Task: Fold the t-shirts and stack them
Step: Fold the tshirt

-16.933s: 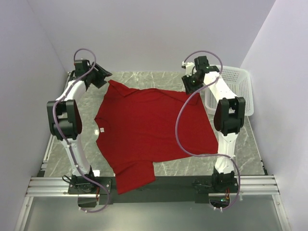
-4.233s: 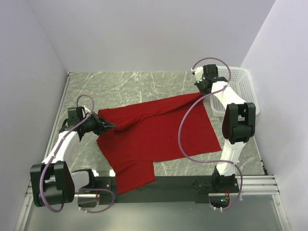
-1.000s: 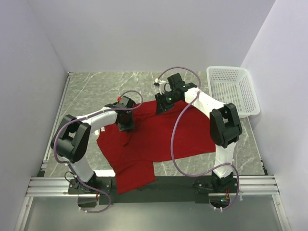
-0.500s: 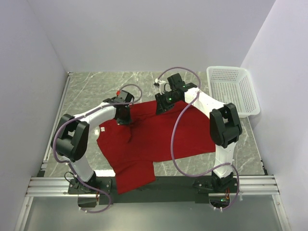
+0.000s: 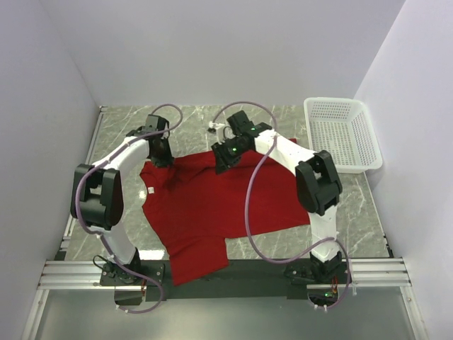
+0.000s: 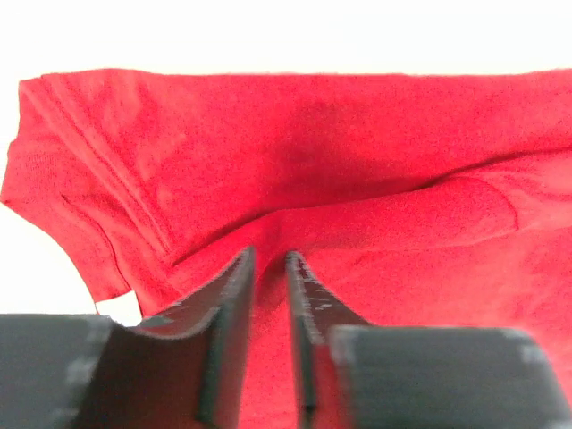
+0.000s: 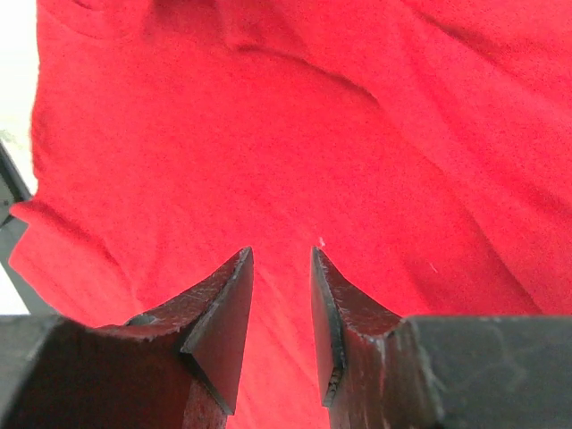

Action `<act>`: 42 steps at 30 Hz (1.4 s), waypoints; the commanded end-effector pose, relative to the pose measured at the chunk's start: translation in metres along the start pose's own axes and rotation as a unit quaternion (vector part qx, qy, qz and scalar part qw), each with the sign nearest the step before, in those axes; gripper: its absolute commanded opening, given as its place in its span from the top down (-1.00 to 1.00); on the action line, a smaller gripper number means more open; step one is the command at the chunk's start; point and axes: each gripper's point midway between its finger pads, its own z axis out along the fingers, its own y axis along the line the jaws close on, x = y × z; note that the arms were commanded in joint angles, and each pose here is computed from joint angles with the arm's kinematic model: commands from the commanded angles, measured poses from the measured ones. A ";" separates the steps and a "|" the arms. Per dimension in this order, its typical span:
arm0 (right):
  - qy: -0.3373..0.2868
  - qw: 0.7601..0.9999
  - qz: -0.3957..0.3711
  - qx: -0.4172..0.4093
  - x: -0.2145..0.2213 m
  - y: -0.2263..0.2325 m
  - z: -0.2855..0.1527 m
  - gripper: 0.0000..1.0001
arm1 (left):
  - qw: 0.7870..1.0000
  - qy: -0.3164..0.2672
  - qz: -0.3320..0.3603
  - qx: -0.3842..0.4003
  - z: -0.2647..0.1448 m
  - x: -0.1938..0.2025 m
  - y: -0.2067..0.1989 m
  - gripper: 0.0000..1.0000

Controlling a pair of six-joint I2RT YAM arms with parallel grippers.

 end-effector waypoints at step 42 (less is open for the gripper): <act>-0.034 0.985 0.139 0.101 -0.049 0.035 0.138 0.05 | 0.969 -0.201 -0.130 0.056 -0.154 -0.004 0.058 -0.07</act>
